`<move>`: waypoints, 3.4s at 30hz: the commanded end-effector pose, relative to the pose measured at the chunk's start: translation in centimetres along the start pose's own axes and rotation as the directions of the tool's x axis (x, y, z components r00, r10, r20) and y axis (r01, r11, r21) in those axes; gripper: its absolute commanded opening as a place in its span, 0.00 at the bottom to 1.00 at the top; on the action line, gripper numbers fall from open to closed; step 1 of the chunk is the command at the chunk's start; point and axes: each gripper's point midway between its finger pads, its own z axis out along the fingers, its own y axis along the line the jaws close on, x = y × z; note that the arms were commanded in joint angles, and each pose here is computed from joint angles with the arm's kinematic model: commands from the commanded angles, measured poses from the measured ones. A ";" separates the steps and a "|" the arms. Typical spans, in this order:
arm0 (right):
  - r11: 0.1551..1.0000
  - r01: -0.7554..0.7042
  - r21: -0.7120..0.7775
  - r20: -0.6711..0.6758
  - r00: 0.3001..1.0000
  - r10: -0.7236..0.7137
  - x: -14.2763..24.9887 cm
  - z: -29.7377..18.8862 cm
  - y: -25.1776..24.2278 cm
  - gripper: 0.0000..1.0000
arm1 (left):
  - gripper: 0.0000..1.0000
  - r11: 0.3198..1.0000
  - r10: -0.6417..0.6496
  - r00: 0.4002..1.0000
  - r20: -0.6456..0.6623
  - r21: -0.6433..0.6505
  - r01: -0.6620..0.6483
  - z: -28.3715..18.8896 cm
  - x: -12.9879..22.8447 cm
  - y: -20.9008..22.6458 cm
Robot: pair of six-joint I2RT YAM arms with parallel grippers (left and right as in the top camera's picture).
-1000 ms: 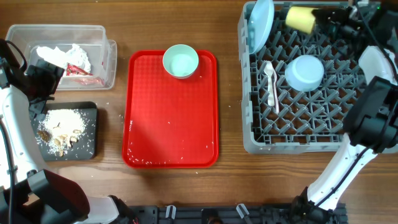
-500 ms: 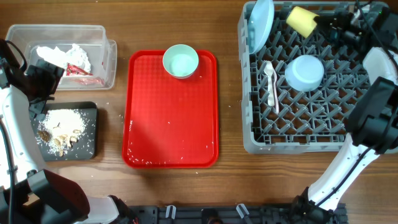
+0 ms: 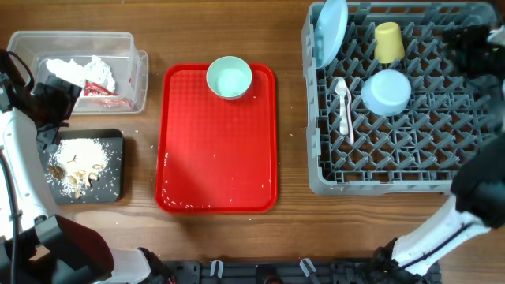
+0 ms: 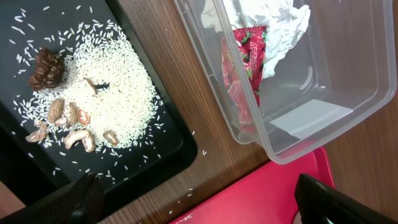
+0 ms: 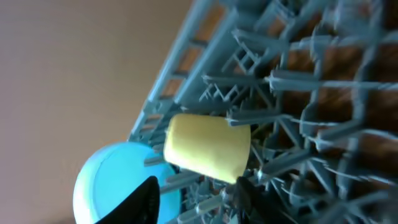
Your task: Sort waste into correct bins and load items into the dishwasher rack
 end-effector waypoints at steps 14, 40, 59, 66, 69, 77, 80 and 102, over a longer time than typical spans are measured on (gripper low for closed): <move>0.777 0.557 0.292 0.105 0.789 -0.605 4.3 11.2 7.6 0.04 | 1.00 1.000 -0.007 1.000 0.007 0.005 0.007 -0.2 -0.3 -0.1; 0.678 0.438 0.590 0.053 0.817 -0.574 3.6 5.3 4.1 0.04 | 1.00 1.000 -0.007 1.000 0.006 0.004 0.007 -0.2 -0.3 -0.1; 0.770 0.579 0.268 0.034 0.793 -0.609 6.1 13.4 6.0 0.04 | 1.00 1.000 -0.007 1.000 0.006 0.004 0.007 -0.2 -0.3 -0.1; 0.684 0.545 0.485 -0.040 0.795 -0.605 5.3 11.2 2.0 0.05 | 1.00 1.000 -0.007 1.000 0.006 0.004 0.007 -0.2 -0.3 -0.1; 0.652 0.526 0.546 -0.036 0.793 -0.609 4.7 9.2 2.0 0.04 | 1.00 1.000 -0.007 1.000 0.006 0.004 0.007 -0.2 -0.3 -0.1; 0.662 0.541 0.519 -0.059 0.796 -0.603 5.5 7.0 3.6 0.05 | 1.00 1.000 -0.007 1.000 0.007 0.005 0.007 -0.2 -0.3 -0.1; 0.716 0.605 0.348 -0.007 0.765 -0.643 6.0 8.5 7.1 0.04 | 1.00 1.000 -0.007 1.000 0.006 0.004 0.007 -0.2 -0.3 -0.1; 0.732 0.612 0.299 -0.026 0.772 -0.635 6.7 13.4 4.7 0.04 | 1.00 1.000 -0.007 1.000 0.006 0.004 0.007 -0.2 -0.3 -0.1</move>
